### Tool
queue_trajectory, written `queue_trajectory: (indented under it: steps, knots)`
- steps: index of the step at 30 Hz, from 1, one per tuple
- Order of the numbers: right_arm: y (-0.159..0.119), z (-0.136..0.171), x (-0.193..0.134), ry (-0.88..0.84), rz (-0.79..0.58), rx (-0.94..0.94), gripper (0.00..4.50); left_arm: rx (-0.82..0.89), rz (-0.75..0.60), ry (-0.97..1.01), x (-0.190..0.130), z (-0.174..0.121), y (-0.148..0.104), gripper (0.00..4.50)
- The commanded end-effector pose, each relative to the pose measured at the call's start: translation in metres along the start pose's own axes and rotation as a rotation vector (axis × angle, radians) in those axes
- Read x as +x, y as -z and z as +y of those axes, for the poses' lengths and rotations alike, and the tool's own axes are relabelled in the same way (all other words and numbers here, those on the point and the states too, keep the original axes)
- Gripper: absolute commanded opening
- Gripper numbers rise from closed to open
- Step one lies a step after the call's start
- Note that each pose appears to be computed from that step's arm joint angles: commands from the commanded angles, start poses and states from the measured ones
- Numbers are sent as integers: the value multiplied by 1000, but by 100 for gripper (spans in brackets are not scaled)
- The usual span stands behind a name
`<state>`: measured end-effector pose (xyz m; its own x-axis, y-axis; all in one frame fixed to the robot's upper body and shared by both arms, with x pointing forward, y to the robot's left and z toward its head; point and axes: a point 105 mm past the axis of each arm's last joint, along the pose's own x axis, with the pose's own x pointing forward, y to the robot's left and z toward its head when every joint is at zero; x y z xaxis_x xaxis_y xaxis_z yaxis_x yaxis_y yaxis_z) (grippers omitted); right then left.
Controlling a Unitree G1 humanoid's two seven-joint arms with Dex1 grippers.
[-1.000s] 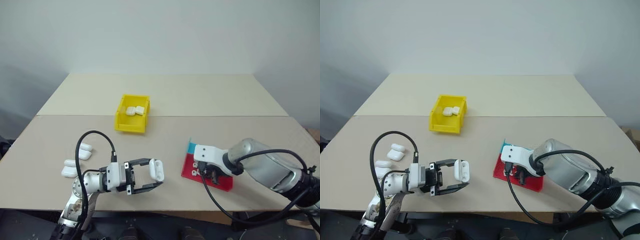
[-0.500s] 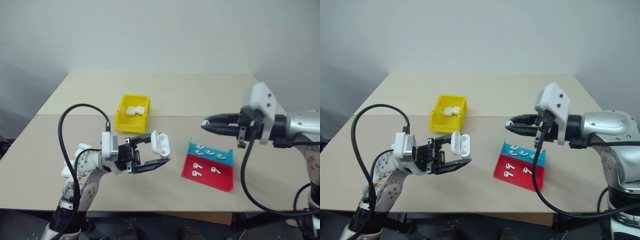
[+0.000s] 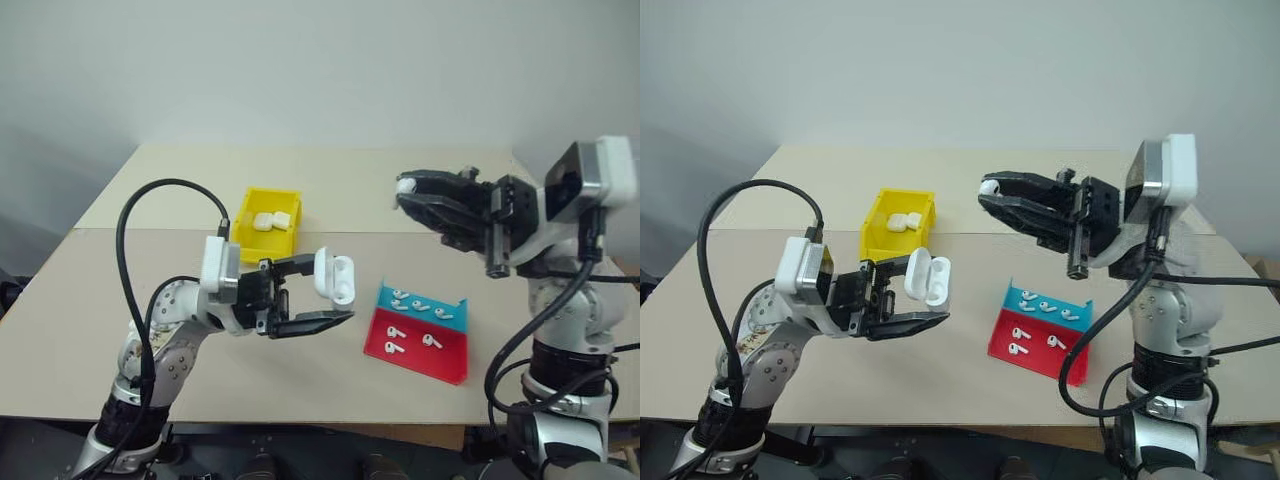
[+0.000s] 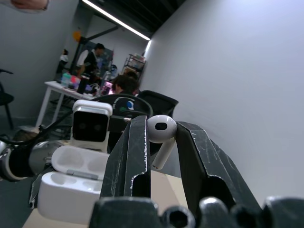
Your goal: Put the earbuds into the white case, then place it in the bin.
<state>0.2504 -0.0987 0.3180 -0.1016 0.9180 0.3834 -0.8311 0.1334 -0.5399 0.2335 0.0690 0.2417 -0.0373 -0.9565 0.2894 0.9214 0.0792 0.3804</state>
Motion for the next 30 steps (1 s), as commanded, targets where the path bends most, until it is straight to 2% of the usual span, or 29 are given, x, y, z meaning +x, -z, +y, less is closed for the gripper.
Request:
queue_trajectory:
  steps: [1,18,30]
  knots:
    - [-4,7,10,-69,-53,-34,74,42,-12,7,0,-4,-10,278]
    - [28,28,19,-157,27,-42,74,54,-2,22,1,-5,-7,278]
    - [36,34,16,-179,55,-33,74,61,9,8,1,-3,-4,278]
